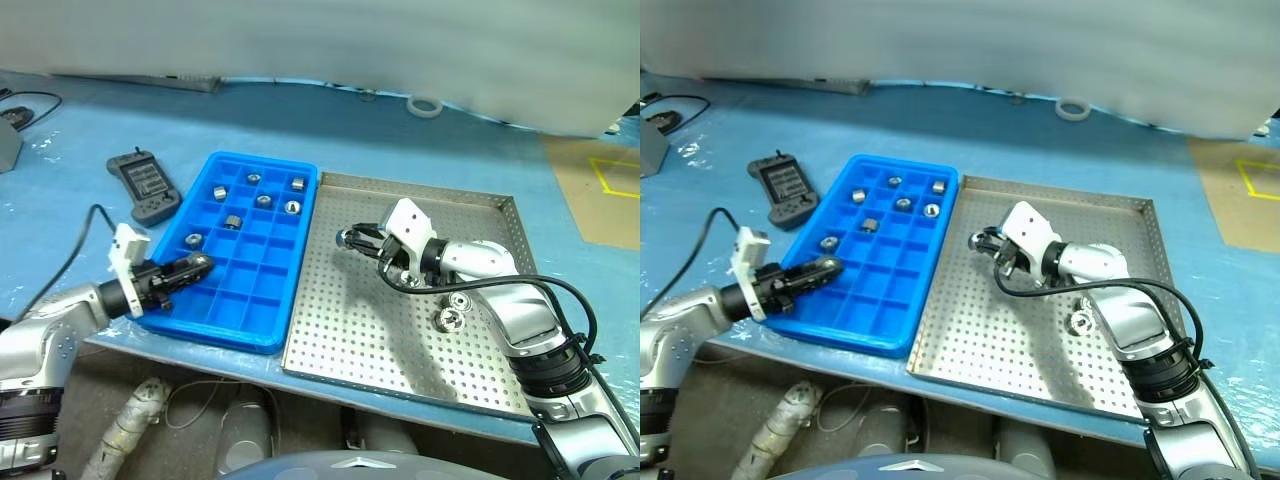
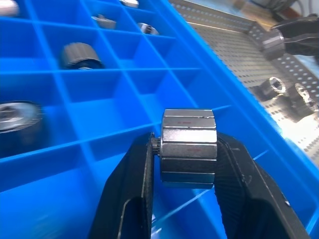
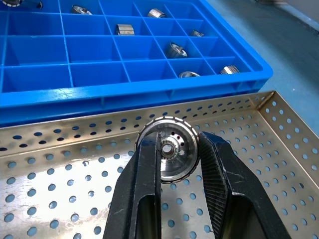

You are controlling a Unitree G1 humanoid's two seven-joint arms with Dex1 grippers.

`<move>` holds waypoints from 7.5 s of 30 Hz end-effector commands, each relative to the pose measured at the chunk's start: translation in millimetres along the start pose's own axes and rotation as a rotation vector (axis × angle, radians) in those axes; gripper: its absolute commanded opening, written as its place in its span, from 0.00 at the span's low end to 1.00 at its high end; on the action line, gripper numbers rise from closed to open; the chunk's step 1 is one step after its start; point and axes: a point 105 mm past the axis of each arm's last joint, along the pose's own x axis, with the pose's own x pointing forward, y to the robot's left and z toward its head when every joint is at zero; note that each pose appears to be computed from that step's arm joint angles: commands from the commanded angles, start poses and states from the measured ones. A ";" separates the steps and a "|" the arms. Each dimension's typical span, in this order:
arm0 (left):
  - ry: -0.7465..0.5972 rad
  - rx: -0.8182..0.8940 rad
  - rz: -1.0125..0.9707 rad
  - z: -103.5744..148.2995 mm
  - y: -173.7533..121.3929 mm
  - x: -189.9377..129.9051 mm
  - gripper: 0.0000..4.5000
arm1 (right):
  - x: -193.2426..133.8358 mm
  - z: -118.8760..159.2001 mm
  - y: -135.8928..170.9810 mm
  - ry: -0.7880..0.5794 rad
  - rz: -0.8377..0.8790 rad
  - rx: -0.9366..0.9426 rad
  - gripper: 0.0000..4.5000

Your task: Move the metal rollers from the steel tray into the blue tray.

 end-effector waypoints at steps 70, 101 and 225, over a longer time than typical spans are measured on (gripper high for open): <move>-0.256 -0.042 -0.540 65.1 -131.8 175.4 0.64 | -4.8 71.0 -19.5 -0.179 -0.045 -0.069 0.17; -0.191 -0.247 -0.651 63.0 -105.6 144.1 0.64 | -5.2 66.5 -16.1 -0.152 -0.017 -0.087 0.17; -0.002 0.596 0.062 112.1 -75.0 269.5 0.32 | -9.4 38.9 -10.5 -0.122 -0.165 -0.007 0.53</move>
